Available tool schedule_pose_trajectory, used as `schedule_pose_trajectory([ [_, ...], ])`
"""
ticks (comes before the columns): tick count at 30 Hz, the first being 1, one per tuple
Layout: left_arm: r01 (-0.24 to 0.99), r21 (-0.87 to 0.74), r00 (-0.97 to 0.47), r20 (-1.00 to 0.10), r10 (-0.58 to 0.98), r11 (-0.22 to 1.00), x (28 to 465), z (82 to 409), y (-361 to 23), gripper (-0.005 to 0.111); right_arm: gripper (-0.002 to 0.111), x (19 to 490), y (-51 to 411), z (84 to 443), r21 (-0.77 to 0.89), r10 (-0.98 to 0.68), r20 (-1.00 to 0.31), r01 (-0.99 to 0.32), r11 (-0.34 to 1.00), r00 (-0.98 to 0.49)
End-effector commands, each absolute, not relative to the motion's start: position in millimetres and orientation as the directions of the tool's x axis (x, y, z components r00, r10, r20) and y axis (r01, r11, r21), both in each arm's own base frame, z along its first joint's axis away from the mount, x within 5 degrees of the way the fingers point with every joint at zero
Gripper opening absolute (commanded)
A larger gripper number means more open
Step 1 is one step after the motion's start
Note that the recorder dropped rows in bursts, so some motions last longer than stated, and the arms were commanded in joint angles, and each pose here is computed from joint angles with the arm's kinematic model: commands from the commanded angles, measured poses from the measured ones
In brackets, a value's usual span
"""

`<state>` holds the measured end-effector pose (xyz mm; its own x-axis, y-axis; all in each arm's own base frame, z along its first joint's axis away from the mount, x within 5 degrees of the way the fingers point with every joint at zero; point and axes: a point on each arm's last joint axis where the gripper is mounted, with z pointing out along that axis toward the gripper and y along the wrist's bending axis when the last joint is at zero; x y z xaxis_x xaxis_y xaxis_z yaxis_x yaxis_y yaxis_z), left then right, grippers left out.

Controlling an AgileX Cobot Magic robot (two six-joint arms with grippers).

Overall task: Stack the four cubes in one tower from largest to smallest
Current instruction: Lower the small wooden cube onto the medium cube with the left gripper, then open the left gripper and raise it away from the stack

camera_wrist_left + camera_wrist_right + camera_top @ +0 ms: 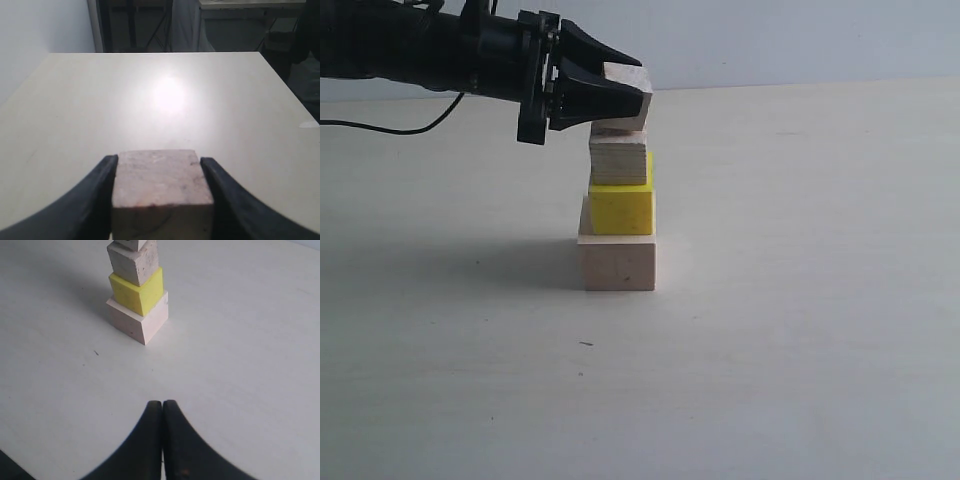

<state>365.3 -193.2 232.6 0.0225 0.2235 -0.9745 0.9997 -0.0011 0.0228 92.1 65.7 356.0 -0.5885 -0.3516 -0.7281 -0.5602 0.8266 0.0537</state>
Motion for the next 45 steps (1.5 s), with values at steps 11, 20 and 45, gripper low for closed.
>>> schedule_pose_trajectory([
  [11,1.0,0.025,0.025,-0.977,0.21,-0.002,365.2,235.4,-194.1,0.003,0.0,91.7,65.1,355.8,0.052,-0.349,-0.733,-0.559,0.827,-0.584],
  [20,1.0,0.024,0.024,-0.977,0.212,-0.003,365.1,235.2,-194.1,0.048,0.0,91.7,65.1,355.8,0.052,-0.349,-0.733,-0.559,0.827,-0.584],
  [45,1.0,0.027,0.027,-0.975,0.22,-0.006,365.2,236.2,-193.2,0.063,0.0,91.0,66.1,355.8,0.067,-0.342,-0.732,-0.562,0.824,-0.589],
])
